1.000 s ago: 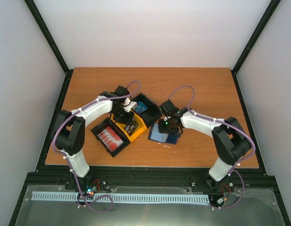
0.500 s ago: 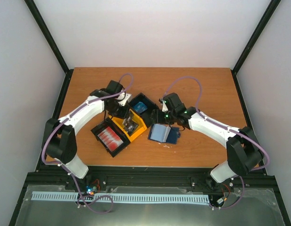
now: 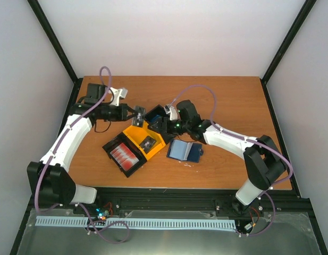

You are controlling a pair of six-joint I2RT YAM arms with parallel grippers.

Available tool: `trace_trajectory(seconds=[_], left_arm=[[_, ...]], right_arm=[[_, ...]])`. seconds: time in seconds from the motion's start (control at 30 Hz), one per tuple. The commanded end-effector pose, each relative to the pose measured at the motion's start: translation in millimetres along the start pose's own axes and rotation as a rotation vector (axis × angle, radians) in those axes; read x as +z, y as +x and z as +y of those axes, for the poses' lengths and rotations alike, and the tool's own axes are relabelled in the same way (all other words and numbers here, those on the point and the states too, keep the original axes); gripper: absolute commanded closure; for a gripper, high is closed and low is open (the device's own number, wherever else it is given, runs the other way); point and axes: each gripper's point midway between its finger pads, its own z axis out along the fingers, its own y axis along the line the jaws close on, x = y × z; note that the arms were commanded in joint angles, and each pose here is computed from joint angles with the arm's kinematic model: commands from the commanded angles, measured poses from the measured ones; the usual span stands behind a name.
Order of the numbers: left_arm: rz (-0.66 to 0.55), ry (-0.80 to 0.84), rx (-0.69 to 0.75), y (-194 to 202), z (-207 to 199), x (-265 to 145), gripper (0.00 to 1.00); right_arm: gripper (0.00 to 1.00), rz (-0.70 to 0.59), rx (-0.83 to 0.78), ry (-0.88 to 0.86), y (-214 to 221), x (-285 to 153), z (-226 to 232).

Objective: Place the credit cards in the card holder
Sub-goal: Pick up the credit card from the storage box.

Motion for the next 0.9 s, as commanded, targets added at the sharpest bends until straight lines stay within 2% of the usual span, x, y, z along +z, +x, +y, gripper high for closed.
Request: trace_trajectory(seconds=[0.0, 0.17, 0.27, 0.4, 0.5, 0.57, 0.7, 0.87], left_arm=[[-0.037, 0.241, -0.071, -5.3, -33.0, -18.6, 0.99], [-0.047, 0.359, -0.083, -5.2, -50.7, -28.5, 0.99], [-0.036, 0.415, -0.079, -3.7, -59.3, -31.9, 0.99], [-0.04, 0.432, -0.067, -1.1, -62.2, -36.9, 0.99], [-0.036, 0.447, -0.069, 3.5, -61.7, -38.0, 0.99], [-0.037, 0.456, -0.072, 5.0, -62.2, -39.4, 0.98], [-0.055, 0.474, -0.075, 3.4, -63.0, -48.1, 0.92], [-0.073, 0.525, -0.071, 2.4, -69.6, -60.0, 0.74]], right_arm=[[0.25, -0.032, -0.039, -0.23, -20.5, -0.9, 61.1], [0.29, -0.019, -0.013, -0.341, -26.6, 0.5, 84.7], [0.38, -0.003, 0.018, -0.352, -28.9, 5.7, 86.5], [0.59, -0.043, 0.032, -0.368, -34.6, 0.1, 91.2], [0.85, -0.081, 0.034, -0.394, -36.3, -8.4, 95.3], [0.96, -0.103, 0.032, -0.417, -38.6, -15.0, 100.7], [0.97, -0.123, 0.022, -0.448, -38.6, -26.7, 106.3], [0.97, -0.12, -0.024, -0.515, -34.6, -42.4, 117.6]])
